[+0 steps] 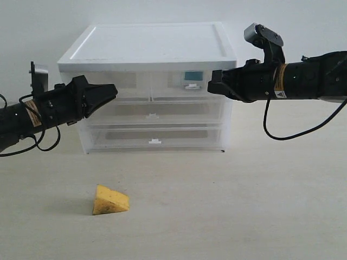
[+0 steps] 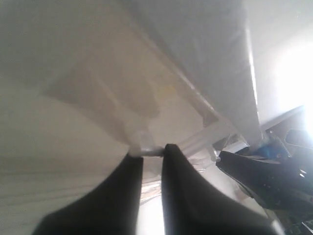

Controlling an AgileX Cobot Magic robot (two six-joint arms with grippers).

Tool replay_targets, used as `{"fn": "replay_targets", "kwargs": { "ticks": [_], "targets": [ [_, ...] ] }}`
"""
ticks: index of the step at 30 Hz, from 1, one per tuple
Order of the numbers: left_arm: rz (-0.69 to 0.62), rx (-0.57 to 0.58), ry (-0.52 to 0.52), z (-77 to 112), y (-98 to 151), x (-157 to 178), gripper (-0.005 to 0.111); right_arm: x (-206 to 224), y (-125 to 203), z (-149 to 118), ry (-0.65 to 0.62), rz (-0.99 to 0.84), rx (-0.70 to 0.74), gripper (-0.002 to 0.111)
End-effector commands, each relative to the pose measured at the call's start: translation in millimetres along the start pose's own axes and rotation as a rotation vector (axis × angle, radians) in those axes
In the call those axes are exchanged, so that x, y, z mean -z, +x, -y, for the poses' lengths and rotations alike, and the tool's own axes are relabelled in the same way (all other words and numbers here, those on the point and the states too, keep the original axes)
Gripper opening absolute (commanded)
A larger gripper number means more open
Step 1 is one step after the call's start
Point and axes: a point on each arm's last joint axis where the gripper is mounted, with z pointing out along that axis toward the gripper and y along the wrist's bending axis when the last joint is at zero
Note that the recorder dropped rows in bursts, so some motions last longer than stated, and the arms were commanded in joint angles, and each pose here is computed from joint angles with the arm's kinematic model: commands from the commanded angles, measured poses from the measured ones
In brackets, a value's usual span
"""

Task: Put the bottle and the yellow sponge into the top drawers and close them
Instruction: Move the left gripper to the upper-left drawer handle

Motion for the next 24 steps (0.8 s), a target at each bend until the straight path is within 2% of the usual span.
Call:
{"fn": "replay_targets", "kwargs": {
  "ticks": [1,9,18,20,24],
  "targets": [
    [0.155,0.07,-0.085,-12.2,-9.6,11.7,0.004,2.5,-4.1,4.5,0.028,0.017,0.014,0.0],
    [0.115,0.12,-0.035,-10.7,19.7,25.5,0.004,2.5,-5.3,5.0,0.033,0.03,0.028,0.0],
    [0.107,0.142,-0.013,-5.4,19.6,28.4,0.004,1.2,-4.5,4.2,0.034,0.029,0.034,0.0],
    [0.08,0.146,0.003,-0.4,19.0,29.0,0.01,0.0,-3.7,2.1,0.031,0.026,0.036,0.0],
    [0.083,0.211,0.023,4.7,13.0,28.1,0.039,-0.8,-3.3,0.8,0.028,0.024,0.04,0.0]
  ]
}}
